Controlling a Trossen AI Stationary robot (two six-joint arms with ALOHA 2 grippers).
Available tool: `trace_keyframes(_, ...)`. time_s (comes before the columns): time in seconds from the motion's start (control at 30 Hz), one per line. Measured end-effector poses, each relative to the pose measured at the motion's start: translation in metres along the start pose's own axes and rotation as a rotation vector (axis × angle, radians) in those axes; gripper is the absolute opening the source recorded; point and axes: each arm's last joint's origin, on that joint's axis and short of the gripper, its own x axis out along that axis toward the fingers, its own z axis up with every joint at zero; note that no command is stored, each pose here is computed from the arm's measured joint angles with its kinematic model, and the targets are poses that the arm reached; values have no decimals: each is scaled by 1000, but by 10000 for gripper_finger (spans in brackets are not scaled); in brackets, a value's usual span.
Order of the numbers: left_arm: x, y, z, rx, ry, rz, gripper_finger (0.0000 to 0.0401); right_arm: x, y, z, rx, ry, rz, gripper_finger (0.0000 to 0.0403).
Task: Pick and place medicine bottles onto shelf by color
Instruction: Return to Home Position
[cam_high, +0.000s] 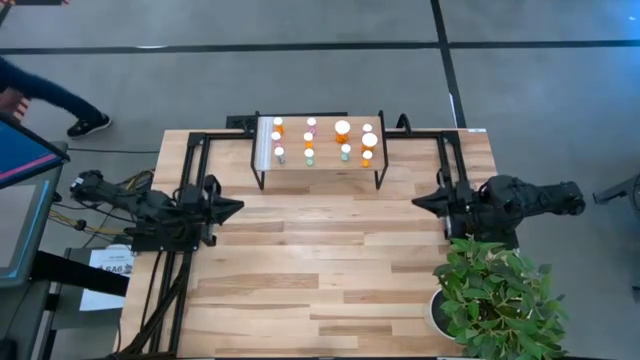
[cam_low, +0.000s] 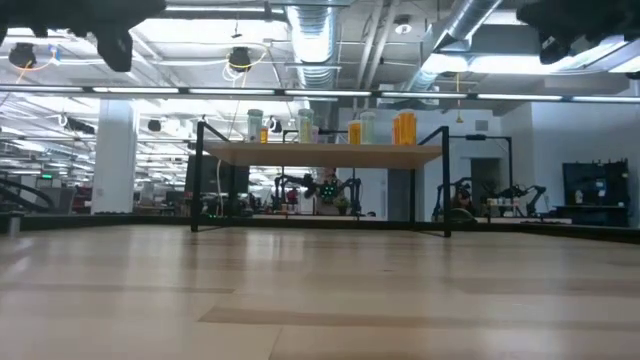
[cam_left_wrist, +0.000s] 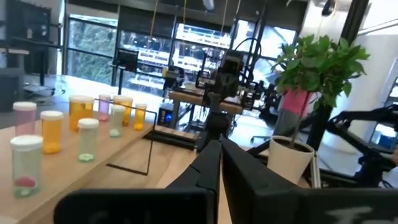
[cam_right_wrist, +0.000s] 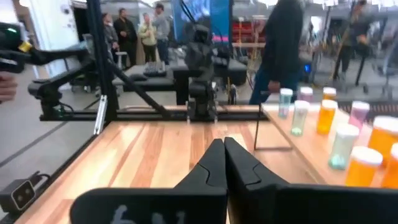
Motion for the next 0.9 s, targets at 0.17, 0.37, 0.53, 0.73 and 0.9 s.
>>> trace_keyframes(0.17, -16, 8, -1, -23, -41, -29, 2, -17, -1, 8, -60, -114, 33, 9)
trace_keyframes(0.37, -25, 13, 0, 55, -50, -36, 0, -27, -2, 5, -93, -124, 48, 8)
trace_keyframes(0.53, -23, 13, -13, 95, -20, -52, 0, -17, 0, -14, -124, -60, 51, 9)
trace_keyframes(0.73, -18, 13, -46, 102, -2, -97, 0, -5, 3, -44, -119, -19, 53, 8)
trace_keyframes(0.9, -17, 14, -57, 117, 28, -127, 0, 2, 5, -64, -91, 18, 52, 7)
